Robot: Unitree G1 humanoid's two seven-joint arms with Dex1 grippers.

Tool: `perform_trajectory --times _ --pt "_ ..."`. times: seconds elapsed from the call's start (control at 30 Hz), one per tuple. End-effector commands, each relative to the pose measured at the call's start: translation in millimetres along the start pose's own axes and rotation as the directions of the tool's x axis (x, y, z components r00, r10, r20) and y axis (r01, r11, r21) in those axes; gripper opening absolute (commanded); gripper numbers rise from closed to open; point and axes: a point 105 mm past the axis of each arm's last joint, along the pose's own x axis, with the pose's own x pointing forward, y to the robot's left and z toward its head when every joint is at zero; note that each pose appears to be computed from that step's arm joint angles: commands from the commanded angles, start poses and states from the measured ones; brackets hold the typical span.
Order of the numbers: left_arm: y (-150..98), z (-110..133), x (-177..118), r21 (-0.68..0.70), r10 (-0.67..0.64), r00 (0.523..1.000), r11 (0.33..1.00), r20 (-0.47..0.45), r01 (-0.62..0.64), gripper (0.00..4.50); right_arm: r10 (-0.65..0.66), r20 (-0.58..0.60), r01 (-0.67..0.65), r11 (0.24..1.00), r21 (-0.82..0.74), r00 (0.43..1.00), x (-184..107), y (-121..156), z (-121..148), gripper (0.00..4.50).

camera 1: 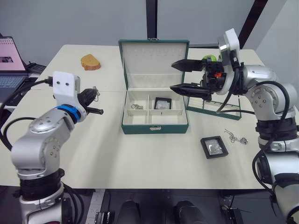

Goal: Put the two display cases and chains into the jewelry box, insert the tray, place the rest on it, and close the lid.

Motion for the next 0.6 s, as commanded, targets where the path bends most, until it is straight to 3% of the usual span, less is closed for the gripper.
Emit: perform_trajectory --times 0.03,0.3,0.47,0.6 --pt "-19 24 -5 0.057 -0.187 0.98 0.981 0.063 0.184 0.03 -0.013 0.017 0.013 0.999 -0.038 1.0 -9 8 11 4.5" --pt "-58 21 3 0.17 -0.528 0.849 0.834 -0.031 0.525 0.03 -0.103 -0.04 0.102 0.994 -0.04 0.994 -25 20 -1 4.5" --pt "-62 4 11 0.253 -0.609 0.784 0.745 -0.12 0.618 0.03 -0.155 -0.064 0.153 0.987 -0.045 0.986 -32 27 -6 4.5" --pt "-60 -6 18 0.282 -0.627 0.762 0.711 -0.16 0.644 0.03 -0.182 -0.074 0.179 0.983 -0.047 0.98 -35 31 -7 4.5"
